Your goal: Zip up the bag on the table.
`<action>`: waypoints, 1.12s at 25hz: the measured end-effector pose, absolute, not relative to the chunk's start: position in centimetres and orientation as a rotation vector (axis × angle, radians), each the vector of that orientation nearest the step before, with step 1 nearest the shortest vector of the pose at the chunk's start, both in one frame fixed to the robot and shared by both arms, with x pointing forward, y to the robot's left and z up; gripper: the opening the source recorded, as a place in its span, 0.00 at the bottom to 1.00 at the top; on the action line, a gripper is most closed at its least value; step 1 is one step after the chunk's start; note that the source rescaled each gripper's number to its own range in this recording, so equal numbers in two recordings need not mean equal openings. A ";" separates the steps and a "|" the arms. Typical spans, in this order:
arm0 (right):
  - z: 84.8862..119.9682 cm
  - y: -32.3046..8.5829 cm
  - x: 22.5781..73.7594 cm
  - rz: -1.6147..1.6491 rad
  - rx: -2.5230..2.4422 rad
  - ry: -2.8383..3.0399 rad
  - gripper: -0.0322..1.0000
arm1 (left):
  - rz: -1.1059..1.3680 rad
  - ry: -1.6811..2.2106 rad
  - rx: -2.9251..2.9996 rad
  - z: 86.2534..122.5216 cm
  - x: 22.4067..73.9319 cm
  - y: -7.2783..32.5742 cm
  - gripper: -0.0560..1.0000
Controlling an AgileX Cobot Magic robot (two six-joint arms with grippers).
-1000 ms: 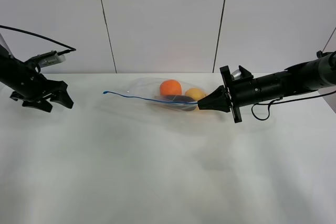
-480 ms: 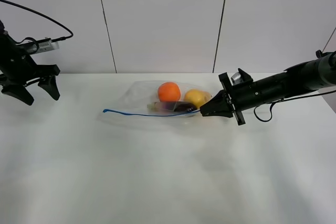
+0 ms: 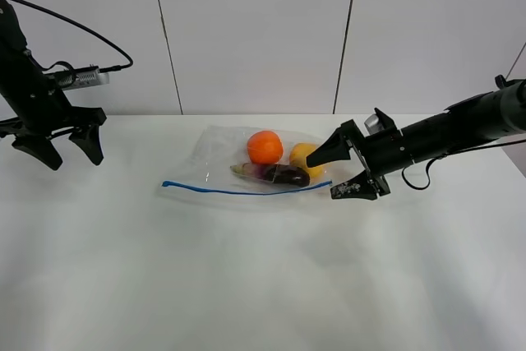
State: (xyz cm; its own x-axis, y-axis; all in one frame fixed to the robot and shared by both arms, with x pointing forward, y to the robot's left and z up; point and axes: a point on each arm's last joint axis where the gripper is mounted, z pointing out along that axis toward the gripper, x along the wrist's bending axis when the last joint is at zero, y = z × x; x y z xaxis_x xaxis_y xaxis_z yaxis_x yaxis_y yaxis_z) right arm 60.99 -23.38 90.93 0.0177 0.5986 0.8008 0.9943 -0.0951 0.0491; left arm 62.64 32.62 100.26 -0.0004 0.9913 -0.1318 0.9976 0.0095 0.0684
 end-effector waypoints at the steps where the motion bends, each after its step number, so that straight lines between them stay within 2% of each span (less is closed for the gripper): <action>1: 91.2 -23.6 61.0 -0.896 -1.764 -1.676 0.98 | -0.054 2.121 2.114 100.6 62.5 32.6 0.88; 4: 92.8 -24.6 61.7 -0.797 -1.824 -1.844 1.00 | 0.001 2.102 2.100 102.4 62.0 32.6 0.88; 10: 98.5 -27.2 63.7 -0.568 -1.982 -2.169 1.00 | 0.071 2.078 2.078 104.5 61.2 32.6 0.88; 15: 100.3 -28.1 64.1 -0.455 -2.024 -2.251 1.00 | 0.087 2.077 2.079 105.3 59.8 32.5 0.88; 21: 100.3 -29.4 63.6 -0.227 -2.045 -2.336 1.00 | 0.102 2.073 2.080 106.5 56.9 32.3 0.88; 28: 102.7 -29.6 62.8 -0.260 -2.084 -2.382 1.00 | 0.198 2.025 2.042 109.4 54.9 32.1 0.88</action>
State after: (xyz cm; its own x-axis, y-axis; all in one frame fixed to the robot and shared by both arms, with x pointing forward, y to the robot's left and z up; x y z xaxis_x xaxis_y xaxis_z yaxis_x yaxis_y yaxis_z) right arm 62.78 -29.65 102.71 -0.1383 0.9870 0.0821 0.9815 0.1255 0.1448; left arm 54.91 32.10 109.38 0.0203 0.9962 -0.0842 0.9610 0.0038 0.2765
